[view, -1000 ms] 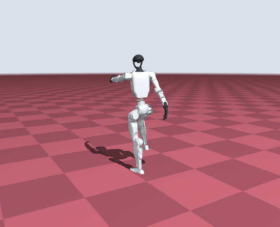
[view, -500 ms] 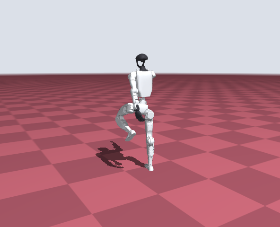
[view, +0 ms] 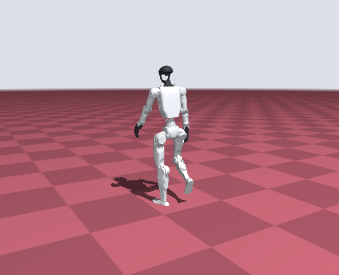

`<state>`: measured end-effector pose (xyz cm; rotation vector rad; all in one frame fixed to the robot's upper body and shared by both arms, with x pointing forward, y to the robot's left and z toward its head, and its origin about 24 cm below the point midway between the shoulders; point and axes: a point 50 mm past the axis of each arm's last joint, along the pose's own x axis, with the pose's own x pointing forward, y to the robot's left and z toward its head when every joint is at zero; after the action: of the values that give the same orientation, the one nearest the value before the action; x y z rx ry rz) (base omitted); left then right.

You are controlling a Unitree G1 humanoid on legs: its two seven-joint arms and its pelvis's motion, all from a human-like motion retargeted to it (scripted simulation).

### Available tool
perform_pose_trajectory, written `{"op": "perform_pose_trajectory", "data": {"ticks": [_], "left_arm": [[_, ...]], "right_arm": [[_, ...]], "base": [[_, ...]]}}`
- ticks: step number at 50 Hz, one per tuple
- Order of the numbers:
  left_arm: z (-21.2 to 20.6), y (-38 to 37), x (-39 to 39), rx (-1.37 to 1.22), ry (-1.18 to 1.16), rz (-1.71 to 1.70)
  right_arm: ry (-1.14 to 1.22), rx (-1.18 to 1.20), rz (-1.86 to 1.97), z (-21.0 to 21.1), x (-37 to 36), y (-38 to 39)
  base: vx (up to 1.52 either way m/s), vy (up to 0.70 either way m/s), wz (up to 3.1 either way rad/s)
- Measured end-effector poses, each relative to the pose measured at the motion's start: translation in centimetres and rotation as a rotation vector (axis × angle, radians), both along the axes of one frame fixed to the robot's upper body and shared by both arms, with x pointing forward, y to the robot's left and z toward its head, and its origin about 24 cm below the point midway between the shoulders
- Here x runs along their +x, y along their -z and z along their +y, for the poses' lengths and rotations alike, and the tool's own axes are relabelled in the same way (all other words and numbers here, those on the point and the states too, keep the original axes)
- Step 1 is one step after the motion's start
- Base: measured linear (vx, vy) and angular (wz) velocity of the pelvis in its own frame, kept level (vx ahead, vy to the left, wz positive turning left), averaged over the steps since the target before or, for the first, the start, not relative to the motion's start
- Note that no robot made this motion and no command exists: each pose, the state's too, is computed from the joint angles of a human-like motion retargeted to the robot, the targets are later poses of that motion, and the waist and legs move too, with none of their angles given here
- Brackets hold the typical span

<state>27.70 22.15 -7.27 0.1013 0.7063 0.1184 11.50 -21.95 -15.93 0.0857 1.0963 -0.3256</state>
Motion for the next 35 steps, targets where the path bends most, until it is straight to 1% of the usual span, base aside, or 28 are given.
{"op": "perform_pose_trajectory", "data": {"ticks": [2,4,7,10,15,17,20,22,23,24,26,28,30,33,35], "left_arm": [[1.0,-4.8,4.7,0.020,-0.027,-0.126],[2.0,-9.4,7.8,0.069,0.004,-0.245],[3.5,-15.0,10.3,0.143,0.025,-0.397],[4.2,-18.6,11.5,0.202,0.035,-0.484],[3.4,-18.7,11.8,0.237,0.117,-0.480],[2.4,-16.7,11.3,0.226,0.164,-0.441],[0.5,-11.8,9.4,0.174,0.236,-0.359],[-1.0,-7.8,7.1,0.112,0.239,-0.297],[-1.4,-6.2,6.0,0.091,0.198,-0.267],[-1.7,-4.2,4.4,0.103,0.224,-0.202],[-2.1,0.4,-0.2,0.116,0.347,0.003],[-2.2,5.1,-7.1,-0.003,0.417,0.260],[-2.0,8.2,-14.6,-0.163,0.313,0.427],[-0.4,9.8,-25.7,-0.215,0.056,0.655],[0.3,9.4,-32.0,-0.229,-0.045,0.782]], "right_arm": [[0.046,0.008,0.100,-0.5,-3.2,0.7],[0.047,0.042,0.142,-0.9,-5.7,1.0],[0.062,0.062,0.163,-2.1,-8.6,0.9],[0.099,0.049,0.188,-3.2,-10.9,0.7],[0.091,0.008,0.227,-3.9,-12.4,0.4],[0.103,-0.020,0.205,-4.2,-11.4,0.4],[0.155,-0.076,0.131,-4.8,-9.0,0.1],[0.218,-0.108,0.082,-5.2,-7.1,-0.2],[0.249,-0.118,0.082,-5.2,-5.9,-0.3],[0.233,-0.101,0.079,-4.5,-4.8,-0.2],[0.154,-0.038,0.065,-2.7,-2.3,-0.1],[0.062,0.013,0.036,-1.1,0.3,-0.3],[0.001,-0.017,-0.064,-0.8,4.2,-1.6],[-0.042,-0.078,-0.266,-0.4,10.9,-4.8],[-0.041,-0.111,-0.444,0.1,15.3,-7.9]], "base": [[0.47,0.05,0.53],[0.46,0.03,0.42],[0.53,0.00,0.52],[0.54,-0.04,0.62],[0.51,-0.07,0.21],[0.49,-0.10,-0.15],[0.56,-0.11,0.19],[0.73,-0.14,0.89],[0.80,-0.21,0.30],[0.79,-0.27,-0.83],[0.65,-0.33,-2.20],[0.43,-0.31,-1.56],[0.37,-0.10,-0.14],[0.51,-0.02,-0.59],[0.52,-0.03,-0.69]]}}
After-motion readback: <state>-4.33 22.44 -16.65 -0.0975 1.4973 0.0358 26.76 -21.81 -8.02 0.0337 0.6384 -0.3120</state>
